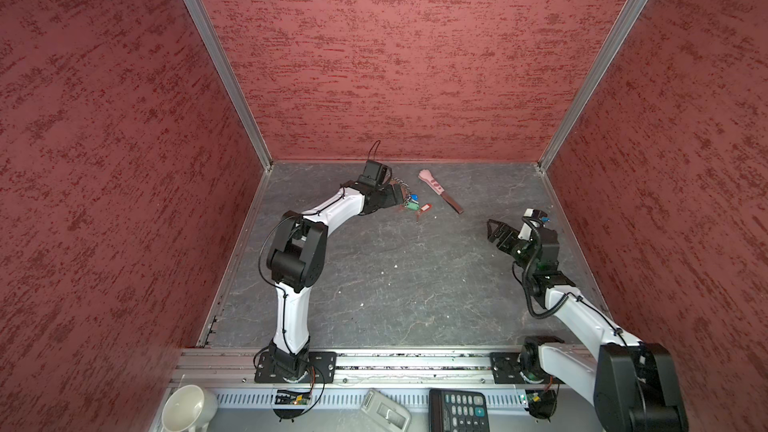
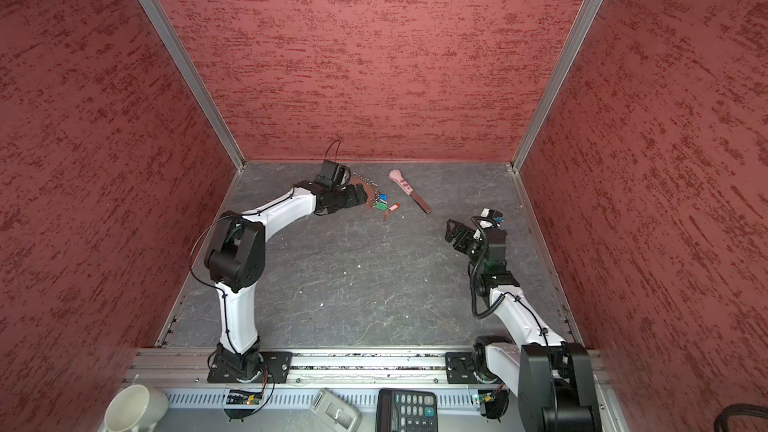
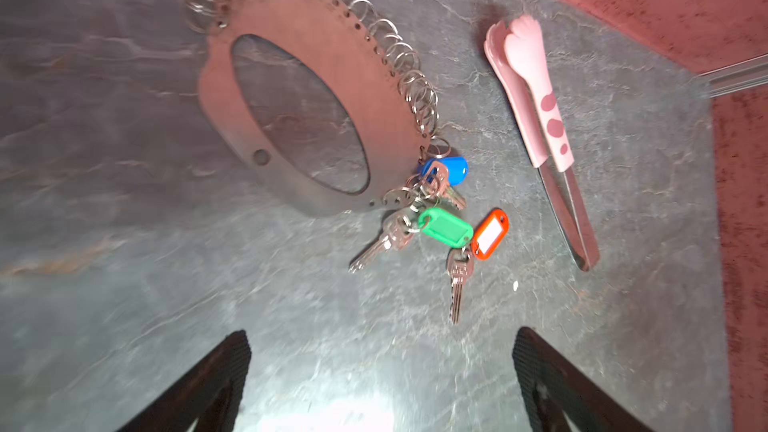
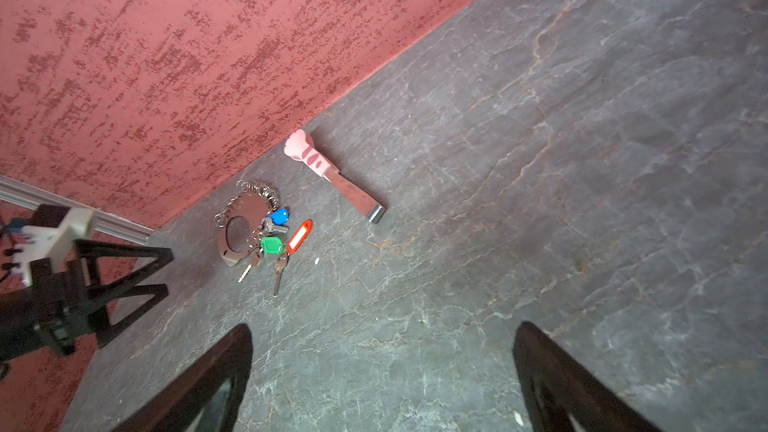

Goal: Put the keys on the keyring

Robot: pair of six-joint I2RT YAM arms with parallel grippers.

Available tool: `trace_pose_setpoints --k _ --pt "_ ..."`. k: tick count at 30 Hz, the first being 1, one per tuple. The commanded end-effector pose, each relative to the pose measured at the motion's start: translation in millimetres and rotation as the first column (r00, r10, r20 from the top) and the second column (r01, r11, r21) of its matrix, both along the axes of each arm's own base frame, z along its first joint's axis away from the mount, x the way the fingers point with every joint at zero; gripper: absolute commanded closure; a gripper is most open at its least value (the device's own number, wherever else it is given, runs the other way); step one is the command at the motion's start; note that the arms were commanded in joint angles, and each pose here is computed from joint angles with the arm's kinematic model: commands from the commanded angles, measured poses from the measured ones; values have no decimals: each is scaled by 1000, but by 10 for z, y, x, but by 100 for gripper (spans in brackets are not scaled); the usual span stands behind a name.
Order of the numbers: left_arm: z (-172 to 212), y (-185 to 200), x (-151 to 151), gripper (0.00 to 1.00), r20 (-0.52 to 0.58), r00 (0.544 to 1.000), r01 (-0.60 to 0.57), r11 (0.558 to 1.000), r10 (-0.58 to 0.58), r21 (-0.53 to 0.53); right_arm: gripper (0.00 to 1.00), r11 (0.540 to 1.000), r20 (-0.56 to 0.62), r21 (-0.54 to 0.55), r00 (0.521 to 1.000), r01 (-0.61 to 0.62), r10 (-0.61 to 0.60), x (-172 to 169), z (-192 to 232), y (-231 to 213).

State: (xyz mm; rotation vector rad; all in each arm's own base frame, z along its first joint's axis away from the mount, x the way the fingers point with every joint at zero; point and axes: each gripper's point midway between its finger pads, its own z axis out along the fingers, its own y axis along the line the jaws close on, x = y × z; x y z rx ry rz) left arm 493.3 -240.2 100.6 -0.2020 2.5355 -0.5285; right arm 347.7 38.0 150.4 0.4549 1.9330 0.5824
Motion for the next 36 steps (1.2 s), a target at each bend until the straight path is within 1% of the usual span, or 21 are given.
trace_pose_setpoints --k 1,6,10,15,18,21,25,32,36 --pt "-82 -48 140 0 -21 1000 -18 1000 18 4 1 999 35 34 999 -31 30 -3 59 85" --pt "-189 -232 456 0 -17 1000 -11 1000 11 -19 1 997 24 49 998 -52 51 -3 18 133" --pt "-302 -317 625 0 -28 1000 -15 1000 15 -22 1 997 18 54 998 -54 54 0 -7 140" --pt "-510 -360 707 1 -83 996 -27 1000 26 -8 1 997 15 54 999 -52 51 2 -13 138" --pt "-646 -345 664 0 -132 991 -32 999 33 9 1 997 11 53 999 -48 47 2 -27 133" --pt "-749 -309 533 0 -191 981 -40 999 43 23 1 998 4 51 999 -41 41 2 -44 120" --pt "-816 -223 250 0 -256 965 -40 998 52 54 1 998 2 48 999 -34 34 1 -45 107" --pt "-784 -28 -348 0 -301 952 -45 998 55 40 1 999 9 35 1000 -16 15 -20 -22 71" --pt "-715 80 -748 0 -297 953 -40 998 52 49 1 1000 19 17 1000 3 -3 -35 1 29"
